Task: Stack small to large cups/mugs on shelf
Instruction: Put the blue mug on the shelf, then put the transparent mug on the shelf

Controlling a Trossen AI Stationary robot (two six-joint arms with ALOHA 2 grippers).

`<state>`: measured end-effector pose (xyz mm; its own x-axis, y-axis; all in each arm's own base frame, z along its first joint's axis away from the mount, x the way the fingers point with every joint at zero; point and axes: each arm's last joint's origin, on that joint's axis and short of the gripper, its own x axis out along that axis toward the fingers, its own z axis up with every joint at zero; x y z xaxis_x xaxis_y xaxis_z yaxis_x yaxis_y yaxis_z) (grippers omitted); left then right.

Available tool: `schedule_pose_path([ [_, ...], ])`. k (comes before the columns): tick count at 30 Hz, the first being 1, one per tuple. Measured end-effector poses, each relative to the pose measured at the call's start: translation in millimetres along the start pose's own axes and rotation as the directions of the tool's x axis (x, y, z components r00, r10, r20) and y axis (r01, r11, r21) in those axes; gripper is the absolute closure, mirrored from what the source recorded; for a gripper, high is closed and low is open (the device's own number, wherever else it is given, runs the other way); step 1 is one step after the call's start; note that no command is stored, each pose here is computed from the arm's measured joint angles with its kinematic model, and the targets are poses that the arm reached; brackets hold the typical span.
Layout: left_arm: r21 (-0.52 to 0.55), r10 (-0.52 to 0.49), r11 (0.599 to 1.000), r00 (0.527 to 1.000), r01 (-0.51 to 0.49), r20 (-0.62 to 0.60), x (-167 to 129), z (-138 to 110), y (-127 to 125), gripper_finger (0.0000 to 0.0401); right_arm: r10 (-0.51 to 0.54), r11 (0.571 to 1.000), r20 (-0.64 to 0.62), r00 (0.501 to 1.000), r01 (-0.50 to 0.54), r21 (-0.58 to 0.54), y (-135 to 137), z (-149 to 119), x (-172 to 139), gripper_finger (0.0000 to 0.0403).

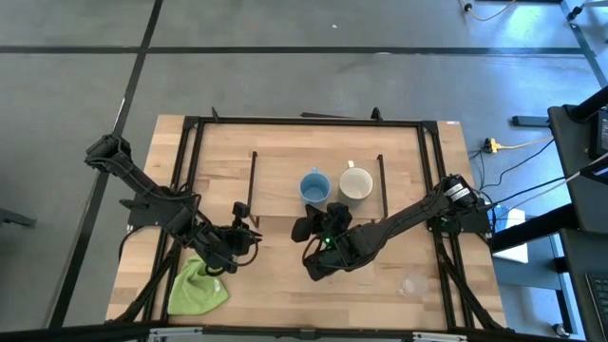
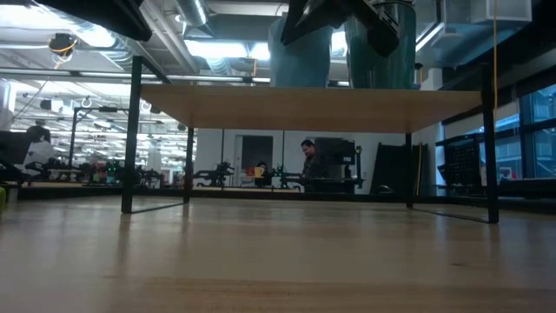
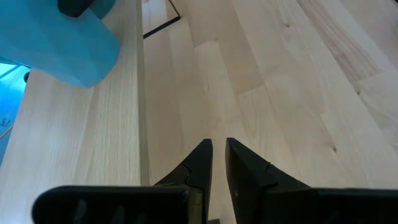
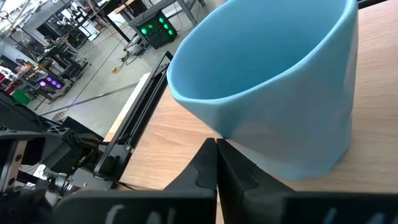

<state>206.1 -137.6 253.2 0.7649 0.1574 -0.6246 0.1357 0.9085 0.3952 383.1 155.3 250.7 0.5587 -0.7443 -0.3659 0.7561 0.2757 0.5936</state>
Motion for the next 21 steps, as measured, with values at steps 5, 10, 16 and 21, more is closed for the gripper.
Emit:
schedule_pose_path([
  [5,0.000,0.000,1.000,1.000,0.000,0.000,0.0,0.0,0.0,0.0362,-0.003,1.000,0.001,1.000,0.003,-0.001,-0.1,0.5,0.9,0.0402],
  [10,0.000,0.000,1.000,1.000,0.000,0.000,0.0,0.0,0.0,0.0362,-0.018,1.000,-0.015,1.000,0.018,-0.004,-0.8,1.8,4.8,0.0402],
  [16,0.000,0.000,1.000,1.000,0.000,0.000,0.0,0.0,0.0,0.0362,-0.015,1.000,-0.021,1.000,0.014,-0.007,-0.9,0.7,2.6,0.0402],
  [21,0.000,0.000,1.000,1.000,0.000,0.000,0.0,0.0,0.0,0.0362,0.018,1.000,-0.006,1.000,-0.018,-0.024,-0.9,-4.3,-9.8,0.0394],
])
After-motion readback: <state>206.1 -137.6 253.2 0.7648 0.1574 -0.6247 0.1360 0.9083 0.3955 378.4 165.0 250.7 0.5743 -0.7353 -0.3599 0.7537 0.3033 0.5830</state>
